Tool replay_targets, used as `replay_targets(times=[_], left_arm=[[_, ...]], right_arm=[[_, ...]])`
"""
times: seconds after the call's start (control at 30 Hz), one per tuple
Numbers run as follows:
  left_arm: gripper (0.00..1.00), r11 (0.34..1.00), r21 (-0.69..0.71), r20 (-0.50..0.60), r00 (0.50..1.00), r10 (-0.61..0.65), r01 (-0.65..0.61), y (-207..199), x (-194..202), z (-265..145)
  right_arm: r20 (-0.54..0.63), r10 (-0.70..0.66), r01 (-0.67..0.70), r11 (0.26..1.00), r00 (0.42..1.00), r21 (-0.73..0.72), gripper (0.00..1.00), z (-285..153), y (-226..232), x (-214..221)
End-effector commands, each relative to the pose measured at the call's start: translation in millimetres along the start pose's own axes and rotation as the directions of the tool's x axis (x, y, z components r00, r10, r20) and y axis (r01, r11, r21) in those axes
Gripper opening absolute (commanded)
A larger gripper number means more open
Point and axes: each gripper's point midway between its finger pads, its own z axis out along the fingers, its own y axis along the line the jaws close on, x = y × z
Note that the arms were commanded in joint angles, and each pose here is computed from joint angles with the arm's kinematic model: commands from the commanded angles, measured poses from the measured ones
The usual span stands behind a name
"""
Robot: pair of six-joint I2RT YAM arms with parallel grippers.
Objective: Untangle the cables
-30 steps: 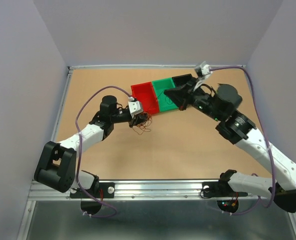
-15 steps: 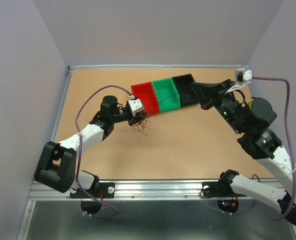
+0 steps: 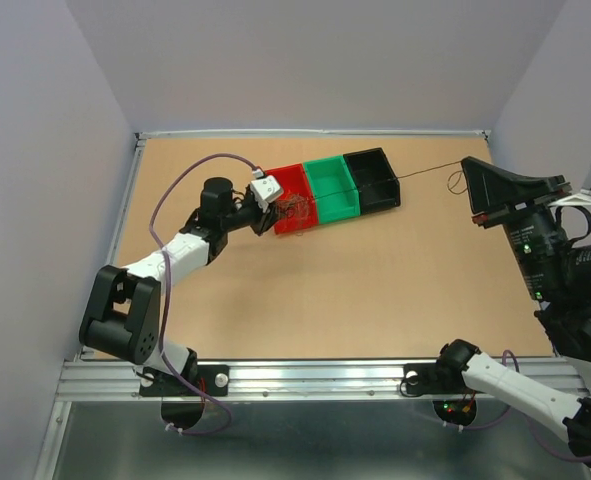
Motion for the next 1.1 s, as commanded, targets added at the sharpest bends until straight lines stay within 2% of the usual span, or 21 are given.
replay_targets(times=[0.0,0.17,0.27,0.37,0.47,0.5,0.6,0.7,0.77,0.8,0.83,0.9,1.07], left_arm=[[0.33,0.996,-0.082,-0.011,0.999,-0.032,0.031,20,-4,-18],[0.32,0.999,-0.023,0.055,0.998,0.029,-0.028,-2,-30,-39],[0.32,0.996,0.067,0.087,0.994,0.061,-0.067,-21,-43,-47],[0.32,0.986,0.146,0.086,0.994,0.063,-0.075,-40,-49,-55],[0.32,0.982,0.165,0.081,0.994,0.076,-0.088,-48,-53,-58],[0.32,0.984,0.154,0.068,0.995,0.079,-0.089,-48,-51,-58],[0.32,0.985,0.121,0.051,0.992,0.116,-0.121,-50,-51,-55],[0.32,0.984,0.119,0.04,0.99,0.132,-0.136,-57,-49,-49],[0.32,0.985,0.106,0.015,0.991,0.134,-0.135,-56,-43,-44],[0.31,0.983,0.121,-0.001,0.99,0.139,-0.138,-60,-38,-40],[0.3,0.981,0.133,-0.009,0.99,0.143,-0.141,-63,-36,-38],[0.29,0.973,0.175,-0.027,0.988,0.154,-0.147,-71,-31,-34],[0.28,0.946,0.27,-0.053,0.978,0.203,-0.181,-87,-19,-34]], right_arm=[[0.005,0.015,-0.016,0.999,1.0,0.04,0.01,8,-9,19],[-0.179,-0.014,0.036,0.992,0.984,0.123,0.01,3,-45,117],[-0.263,-0.026,0.072,0.984,0.964,0.166,0.06,-12,-68,162],[-0.332,-0.034,0.096,0.98,0.943,0.174,0.23,-23,-81,196],[-0.429,-0.068,0.149,0.976,0.901,0.158,0.59,-30,-91,237],[-0.467,-0.101,0.181,0.975,0.878,0.129,0.74,-29,-92,252],[-0.505,-0.161,0.21,0.977,0.848,0.041,0.88,-20,-84,272],[-0.499,-0.193,0.176,0.981,0.845,-0.081,0.91,-13,-63,281],[-0.484,-0.233,0.128,0.962,0.843,-0.24,0.92,-9,-35,290],[-0.467,-0.271,0.102,0.929,0.842,-0.356,0.92,-10,-16,292],[-0.465,-0.293,0.099,0.912,0.835,-0.397,0.92,-10,-11,297],[-0.462,-0.345,0.115,0.882,0.817,-0.456,0.92,-3,-4,307],[-0.442,-0.409,0.169,0.857,0.798,-0.488,0.92,12,-4,318]])
